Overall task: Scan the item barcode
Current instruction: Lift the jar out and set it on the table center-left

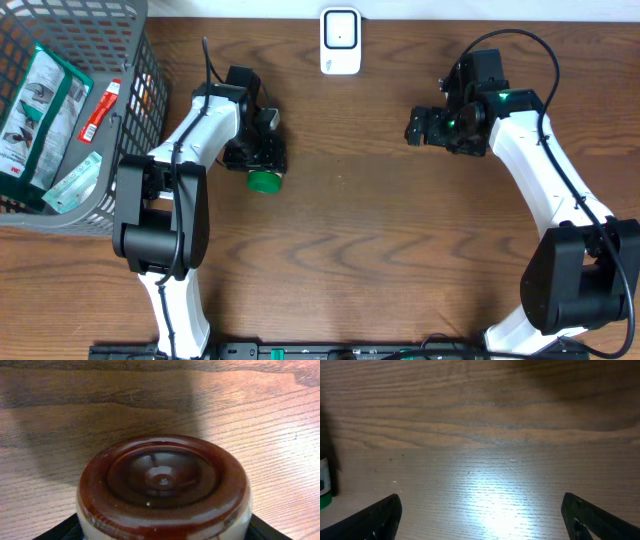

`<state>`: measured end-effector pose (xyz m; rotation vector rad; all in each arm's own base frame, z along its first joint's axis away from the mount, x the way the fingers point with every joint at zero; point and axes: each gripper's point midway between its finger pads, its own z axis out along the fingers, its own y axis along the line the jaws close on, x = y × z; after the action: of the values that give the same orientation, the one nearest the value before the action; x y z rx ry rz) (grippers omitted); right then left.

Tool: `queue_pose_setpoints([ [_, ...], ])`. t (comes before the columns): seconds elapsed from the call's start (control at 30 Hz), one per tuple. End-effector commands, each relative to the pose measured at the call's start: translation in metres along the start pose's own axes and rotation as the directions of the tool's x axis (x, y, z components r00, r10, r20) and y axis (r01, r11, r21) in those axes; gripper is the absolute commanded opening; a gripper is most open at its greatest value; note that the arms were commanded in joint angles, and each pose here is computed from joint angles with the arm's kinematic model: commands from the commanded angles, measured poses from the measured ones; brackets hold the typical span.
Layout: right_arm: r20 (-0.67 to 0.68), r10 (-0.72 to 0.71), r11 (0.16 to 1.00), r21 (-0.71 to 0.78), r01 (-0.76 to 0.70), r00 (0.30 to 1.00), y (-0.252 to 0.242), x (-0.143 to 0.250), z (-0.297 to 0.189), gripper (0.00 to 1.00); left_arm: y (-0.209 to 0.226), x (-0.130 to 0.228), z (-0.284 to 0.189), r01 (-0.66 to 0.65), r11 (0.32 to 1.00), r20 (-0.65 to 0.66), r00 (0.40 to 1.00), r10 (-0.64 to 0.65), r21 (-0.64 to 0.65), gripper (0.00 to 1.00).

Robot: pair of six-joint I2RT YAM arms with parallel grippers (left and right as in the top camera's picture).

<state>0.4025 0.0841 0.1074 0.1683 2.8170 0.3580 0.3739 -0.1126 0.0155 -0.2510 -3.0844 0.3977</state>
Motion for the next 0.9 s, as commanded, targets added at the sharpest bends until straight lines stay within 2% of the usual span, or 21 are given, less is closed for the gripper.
queue_pose_setpoints([
  [0.0, 0.013, -0.008, 1.000, -0.001, 0.008, 1.000, 0.001, -0.006, -0.002, 0.99, 0.004, 0.004, 0.016, 0.013, 1.000, -0.037, 0.999, -0.013, -0.010, 0.70],
  [0.2, 0.013, -0.008, 1.000, 0.000, 0.008, 1.000, 0.001, -0.005, -0.002, 0.99, -0.003, -0.014, -0.009, -0.008, 1.000, 0.048, 0.999, 0.008, -0.008, 0.86],
  [0.53, 0.013, -0.008, 1.000, 0.000, 0.008, 1.000, 0.001, -0.005, -0.002, 0.99, -0.018, -0.043, -0.081, -0.061, 0.997, 0.286, 0.956, 0.069, -0.037, 0.89],
  [0.7, 0.013, -0.008, 1.000, -0.001, 0.008, 1.000, 0.001, -0.005, -0.002, 0.99, -0.015, -0.051, -0.134, -0.052, 0.990, 0.428, 0.898, 0.105, -0.133, 0.89],
  [0.87, 0.012, -0.008, 1.000, 0.000, 0.008, 1.000, 0.001, -0.005, -0.002, 0.99, -0.010, -0.053, -0.217, 0.017, 0.967, 0.608, 0.780, 0.146, -0.254, 0.89],
])
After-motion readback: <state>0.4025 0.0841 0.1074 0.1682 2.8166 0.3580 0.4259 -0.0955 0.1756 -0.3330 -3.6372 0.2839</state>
